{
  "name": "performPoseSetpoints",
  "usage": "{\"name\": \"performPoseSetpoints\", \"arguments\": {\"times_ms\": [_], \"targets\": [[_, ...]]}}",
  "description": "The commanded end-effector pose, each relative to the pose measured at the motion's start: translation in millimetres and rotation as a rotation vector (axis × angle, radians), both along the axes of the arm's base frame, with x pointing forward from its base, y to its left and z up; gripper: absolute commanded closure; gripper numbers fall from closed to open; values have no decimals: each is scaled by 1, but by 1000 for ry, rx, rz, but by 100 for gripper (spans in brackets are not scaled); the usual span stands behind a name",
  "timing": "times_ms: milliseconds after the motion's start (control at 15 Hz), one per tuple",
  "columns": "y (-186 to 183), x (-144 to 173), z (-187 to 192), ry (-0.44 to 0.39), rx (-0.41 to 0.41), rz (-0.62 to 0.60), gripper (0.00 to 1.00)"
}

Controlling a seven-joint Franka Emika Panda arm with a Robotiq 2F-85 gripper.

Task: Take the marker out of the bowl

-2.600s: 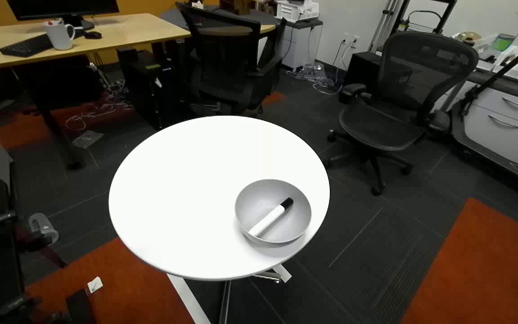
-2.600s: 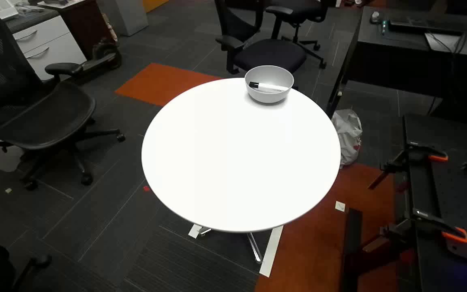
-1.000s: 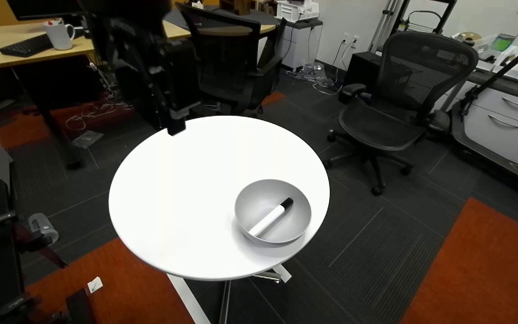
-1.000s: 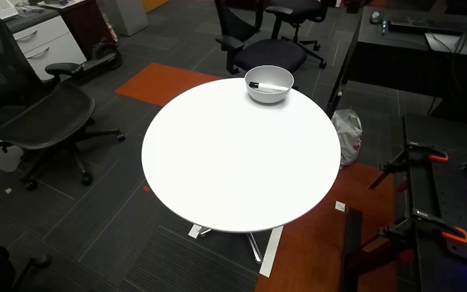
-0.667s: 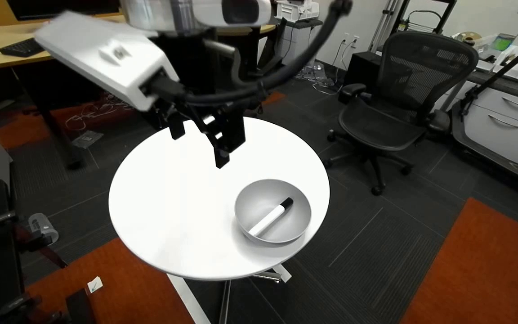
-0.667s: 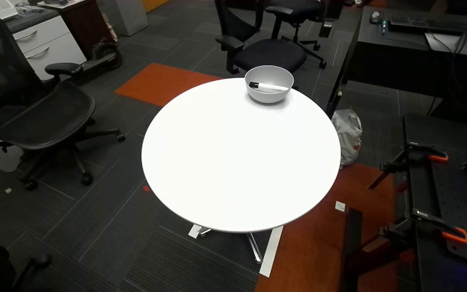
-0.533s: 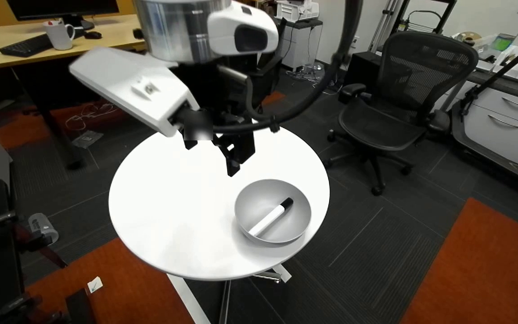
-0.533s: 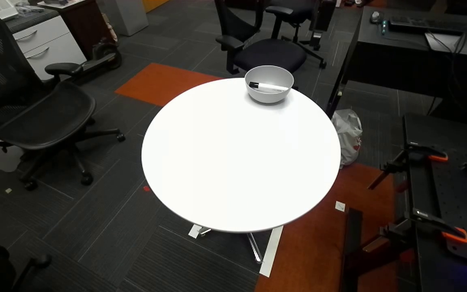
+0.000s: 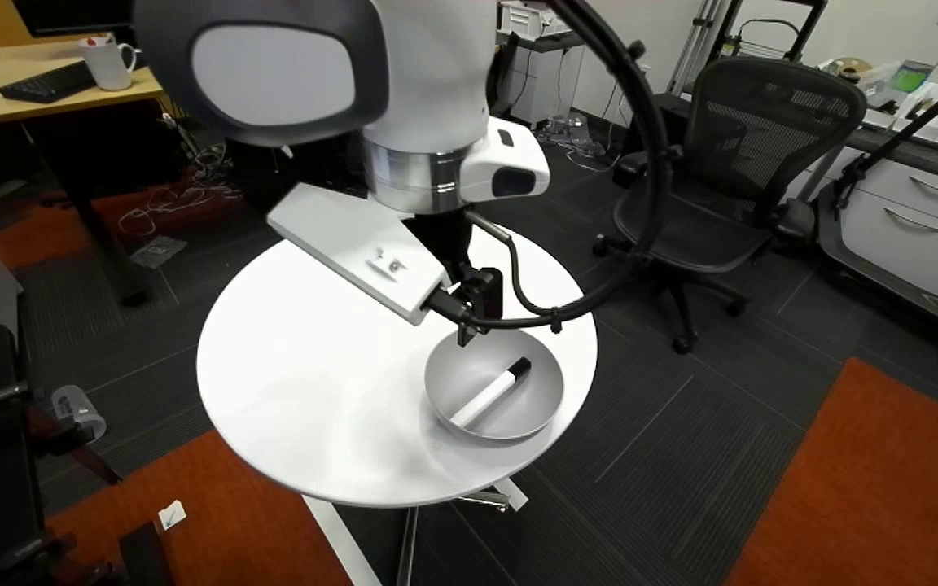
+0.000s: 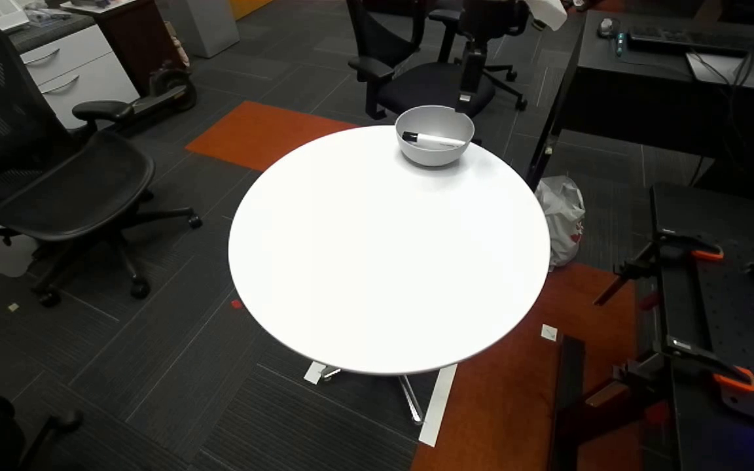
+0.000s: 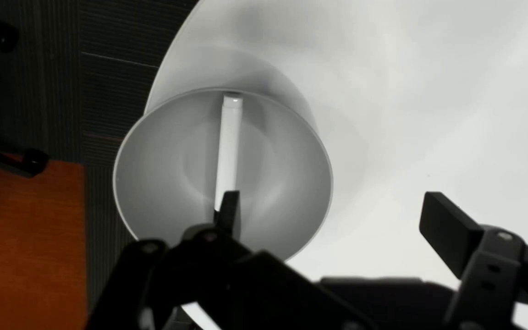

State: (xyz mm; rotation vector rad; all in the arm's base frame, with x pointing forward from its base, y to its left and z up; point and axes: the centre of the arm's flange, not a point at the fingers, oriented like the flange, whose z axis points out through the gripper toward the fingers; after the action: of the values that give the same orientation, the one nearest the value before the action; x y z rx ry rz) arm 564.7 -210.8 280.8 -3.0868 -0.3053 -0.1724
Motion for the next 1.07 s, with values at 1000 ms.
{"name": "performPoseSetpoints", "arguments": {"times_ms": [1000], "targets": [[-55, 74, -105, 152, 52, -17, 0]]}}
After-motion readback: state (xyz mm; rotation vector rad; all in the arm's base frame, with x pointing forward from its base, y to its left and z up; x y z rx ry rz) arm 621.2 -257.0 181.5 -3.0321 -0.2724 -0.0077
